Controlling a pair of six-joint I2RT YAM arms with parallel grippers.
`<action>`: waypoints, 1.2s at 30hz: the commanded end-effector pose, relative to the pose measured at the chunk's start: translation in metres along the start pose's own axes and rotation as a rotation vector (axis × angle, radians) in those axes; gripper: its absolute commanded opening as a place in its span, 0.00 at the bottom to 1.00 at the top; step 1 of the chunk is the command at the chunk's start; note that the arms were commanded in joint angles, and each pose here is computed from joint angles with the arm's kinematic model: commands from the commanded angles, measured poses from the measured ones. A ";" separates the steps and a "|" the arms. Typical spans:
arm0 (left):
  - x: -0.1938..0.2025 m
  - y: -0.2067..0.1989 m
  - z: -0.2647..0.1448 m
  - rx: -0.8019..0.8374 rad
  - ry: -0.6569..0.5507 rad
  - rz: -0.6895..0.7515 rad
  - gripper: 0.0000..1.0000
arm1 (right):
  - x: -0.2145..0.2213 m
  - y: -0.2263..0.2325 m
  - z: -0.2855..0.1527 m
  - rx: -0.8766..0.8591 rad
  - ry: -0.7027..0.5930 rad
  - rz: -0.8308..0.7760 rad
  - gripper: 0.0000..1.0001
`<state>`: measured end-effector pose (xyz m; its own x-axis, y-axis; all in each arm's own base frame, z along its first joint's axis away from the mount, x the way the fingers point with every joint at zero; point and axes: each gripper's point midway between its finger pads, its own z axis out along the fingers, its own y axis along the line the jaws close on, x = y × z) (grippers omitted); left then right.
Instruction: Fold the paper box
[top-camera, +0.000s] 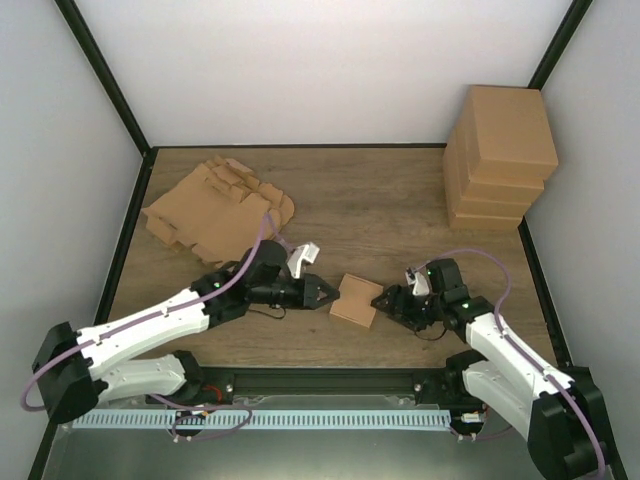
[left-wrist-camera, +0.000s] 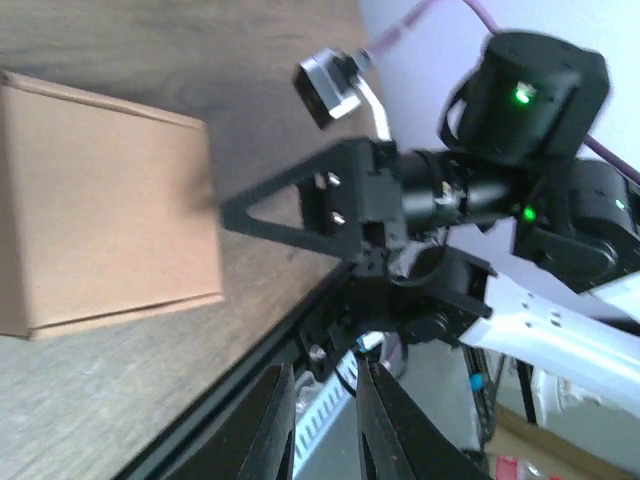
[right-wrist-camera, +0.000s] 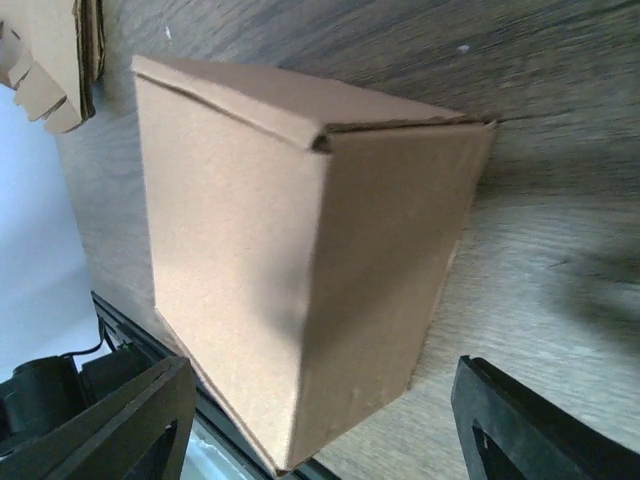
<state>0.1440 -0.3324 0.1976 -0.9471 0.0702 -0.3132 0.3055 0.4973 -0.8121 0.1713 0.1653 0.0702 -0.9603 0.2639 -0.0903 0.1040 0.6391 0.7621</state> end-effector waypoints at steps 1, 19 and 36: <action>0.009 0.071 -0.003 -0.213 -0.009 -0.088 0.20 | -0.008 0.030 -0.008 0.017 -0.013 -0.105 0.74; -0.055 0.100 -0.119 -0.656 -0.418 0.058 0.48 | 0.079 0.134 0.107 0.274 0.270 -0.688 0.01; -0.053 0.105 -0.101 -0.622 -0.376 0.060 0.48 | -0.051 -0.029 -0.001 0.761 -0.359 0.047 0.01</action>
<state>0.2144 -0.1941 0.1809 -0.7998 -0.1406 -0.5836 0.1218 0.9139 -0.3872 0.2085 0.1965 0.0320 -0.9544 0.1873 -0.2324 0.1591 0.9780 0.1349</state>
